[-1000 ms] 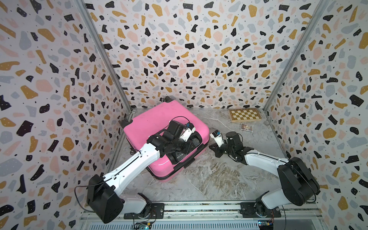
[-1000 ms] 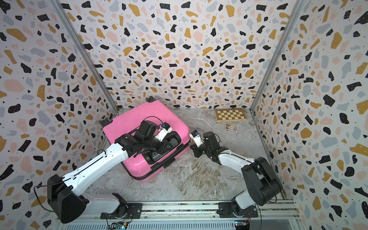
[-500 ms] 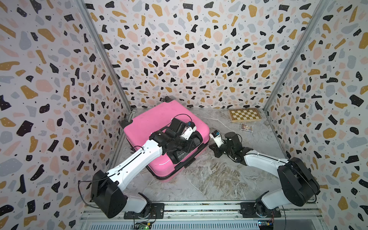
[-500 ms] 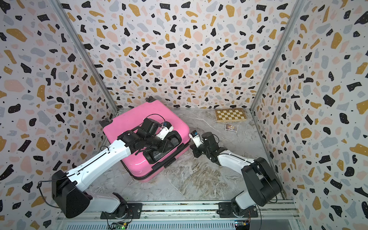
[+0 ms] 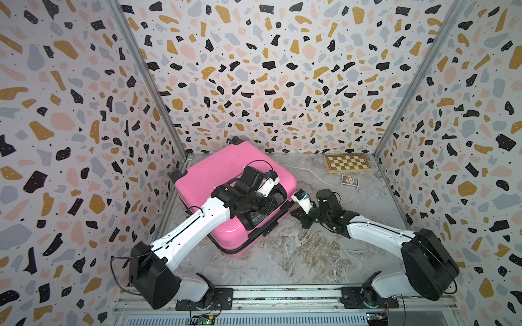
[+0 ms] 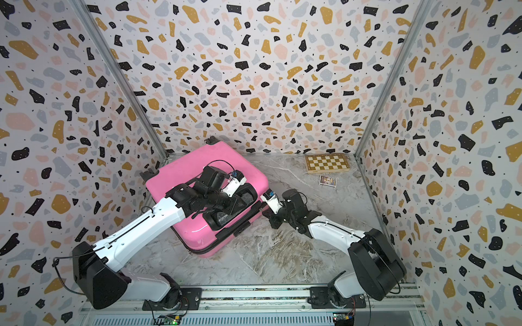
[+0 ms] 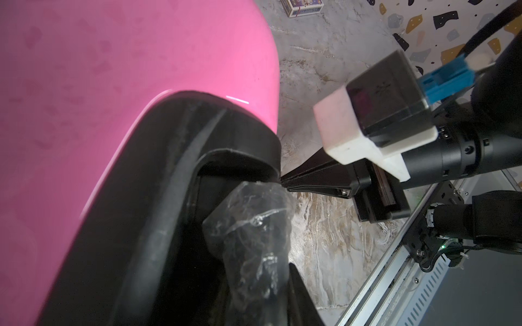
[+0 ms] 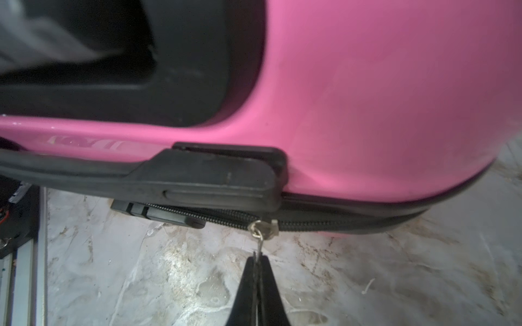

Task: Close the suitcase zippers
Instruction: Zip the zipper on the suitcase.

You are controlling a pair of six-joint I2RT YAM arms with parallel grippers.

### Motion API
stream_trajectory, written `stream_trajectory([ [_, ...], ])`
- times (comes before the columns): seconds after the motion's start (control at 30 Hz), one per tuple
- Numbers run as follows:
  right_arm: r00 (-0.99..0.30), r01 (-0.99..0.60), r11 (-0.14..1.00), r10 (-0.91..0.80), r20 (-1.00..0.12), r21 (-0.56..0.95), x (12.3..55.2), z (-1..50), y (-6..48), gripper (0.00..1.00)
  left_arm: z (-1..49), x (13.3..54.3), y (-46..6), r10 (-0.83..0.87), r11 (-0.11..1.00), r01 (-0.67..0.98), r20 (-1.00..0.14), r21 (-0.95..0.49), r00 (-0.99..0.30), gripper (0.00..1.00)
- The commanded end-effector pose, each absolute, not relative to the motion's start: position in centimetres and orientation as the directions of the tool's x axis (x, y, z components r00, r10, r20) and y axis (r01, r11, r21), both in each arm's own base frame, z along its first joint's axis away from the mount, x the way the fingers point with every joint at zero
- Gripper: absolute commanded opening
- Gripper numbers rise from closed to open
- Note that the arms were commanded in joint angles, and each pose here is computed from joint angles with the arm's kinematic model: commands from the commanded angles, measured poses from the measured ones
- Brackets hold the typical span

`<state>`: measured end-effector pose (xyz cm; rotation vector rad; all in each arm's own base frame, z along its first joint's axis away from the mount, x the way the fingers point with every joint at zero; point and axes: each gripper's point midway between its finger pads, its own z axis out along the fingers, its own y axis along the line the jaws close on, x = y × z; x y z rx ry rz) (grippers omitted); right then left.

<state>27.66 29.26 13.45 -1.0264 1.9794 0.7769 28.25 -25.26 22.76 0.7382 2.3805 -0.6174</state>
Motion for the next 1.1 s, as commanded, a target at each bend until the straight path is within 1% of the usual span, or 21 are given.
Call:
stream_trajectory([
  [0.0,-0.321,-0.91,0.375,-0.373,-0.87,0.175,25.5,15.9,30.8,0.0,28.2,31.9,-24.2,0.222,0.806,0.565,-0.796,-0.175,-0.564,0.0],
  [0.1,-0.344,-0.898,0.399,-0.378,-0.859,0.184,26.0,15.3,30.7,0.0,28.0,32.0,-24.5,0.208,0.805,0.562,-0.795,-0.193,-0.57,0.0],
  [0.37,-0.373,-0.899,0.362,-0.341,-0.863,0.245,25.2,14.9,31.3,0.0,27.0,33.6,-25.7,0.094,0.811,0.51,-0.797,-0.287,-0.597,0.0],
  [0.8,-0.379,-0.905,0.326,-0.329,-0.865,0.272,23.8,14.5,32.1,0.0,26.3,37.1,-26.9,-0.005,0.839,0.431,-0.797,-0.332,-0.604,0.0],
  [1.07,-0.365,-0.919,0.278,-0.33,-0.871,0.28,22.3,14.8,33.6,0.0,26.1,38.7,-28.0,-0.022,0.838,0.424,-0.799,-0.342,-0.601,0.0],
])
